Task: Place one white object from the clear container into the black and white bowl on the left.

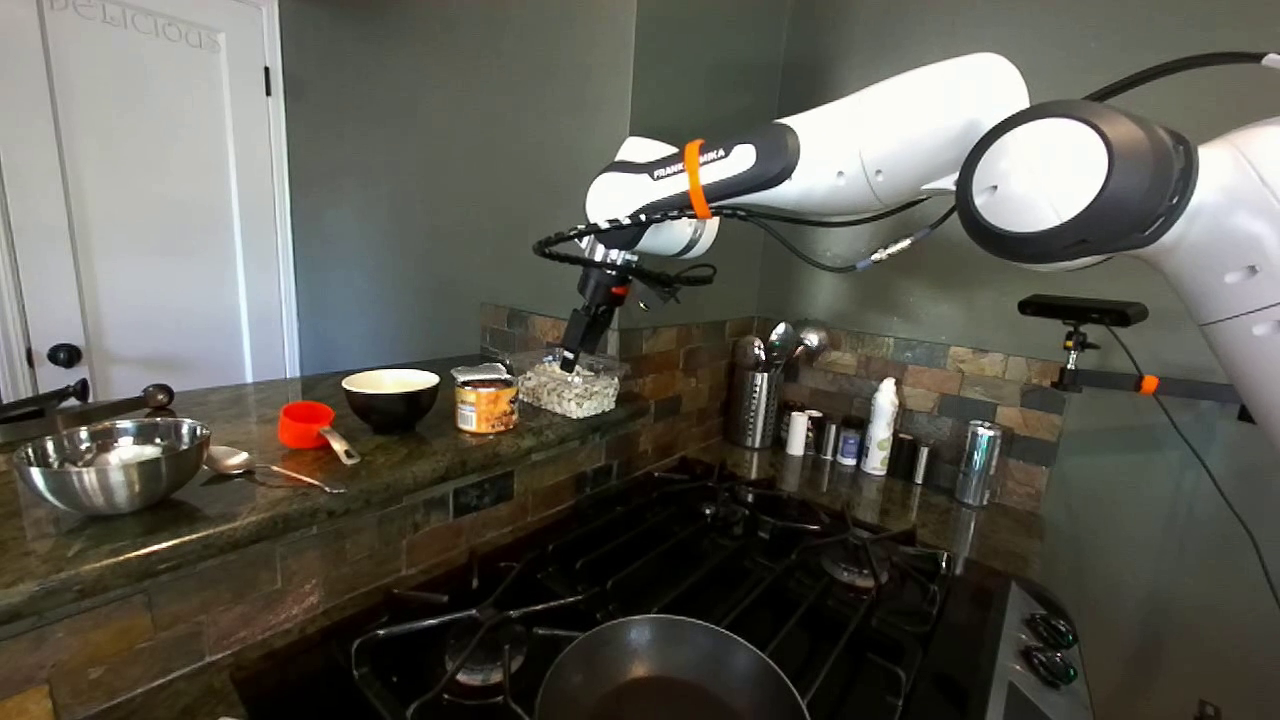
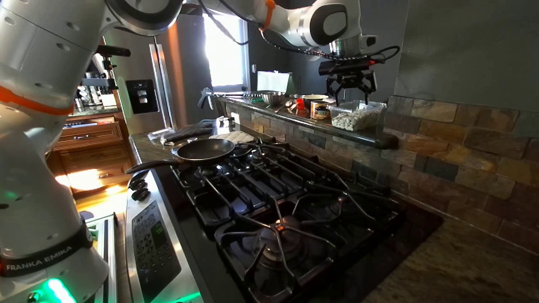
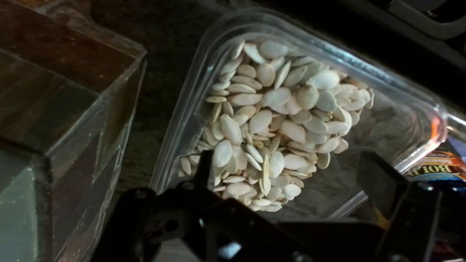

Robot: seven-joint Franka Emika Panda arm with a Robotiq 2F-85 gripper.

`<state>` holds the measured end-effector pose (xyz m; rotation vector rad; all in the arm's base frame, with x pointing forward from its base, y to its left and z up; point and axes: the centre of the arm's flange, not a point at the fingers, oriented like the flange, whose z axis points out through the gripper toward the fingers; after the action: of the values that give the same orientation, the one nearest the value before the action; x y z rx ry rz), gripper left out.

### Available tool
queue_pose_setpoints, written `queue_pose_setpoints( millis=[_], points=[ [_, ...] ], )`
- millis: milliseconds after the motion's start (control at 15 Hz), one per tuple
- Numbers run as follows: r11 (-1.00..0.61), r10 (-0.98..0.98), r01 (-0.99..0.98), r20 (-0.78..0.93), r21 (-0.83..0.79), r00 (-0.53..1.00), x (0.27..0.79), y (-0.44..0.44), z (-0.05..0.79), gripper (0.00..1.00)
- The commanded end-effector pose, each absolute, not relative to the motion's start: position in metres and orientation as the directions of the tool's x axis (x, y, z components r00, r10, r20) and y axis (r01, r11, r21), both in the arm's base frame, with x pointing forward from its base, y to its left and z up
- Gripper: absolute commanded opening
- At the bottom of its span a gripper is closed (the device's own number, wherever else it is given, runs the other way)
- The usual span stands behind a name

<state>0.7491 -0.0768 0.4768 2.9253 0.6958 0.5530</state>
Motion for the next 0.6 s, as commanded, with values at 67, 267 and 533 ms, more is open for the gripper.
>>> queue_pose_setpoints(
  millis=[67, 267, 533],
  points=[
    [-0.89, 0.455, 0.421, 0.354, 0.174, 0.817, 0.764, -0.071, 0.462, 1.0],
    [-0.885, 0.465, 0.421, 0.373, 0.196, 0.803, 0.768, -0.07, 0.454, 1.0],
    [-0.881, 0.472, 0.422, 0.374, 0.212, 0.798, 0.772, -0.07, 0.442, 1.0]
  ],
)
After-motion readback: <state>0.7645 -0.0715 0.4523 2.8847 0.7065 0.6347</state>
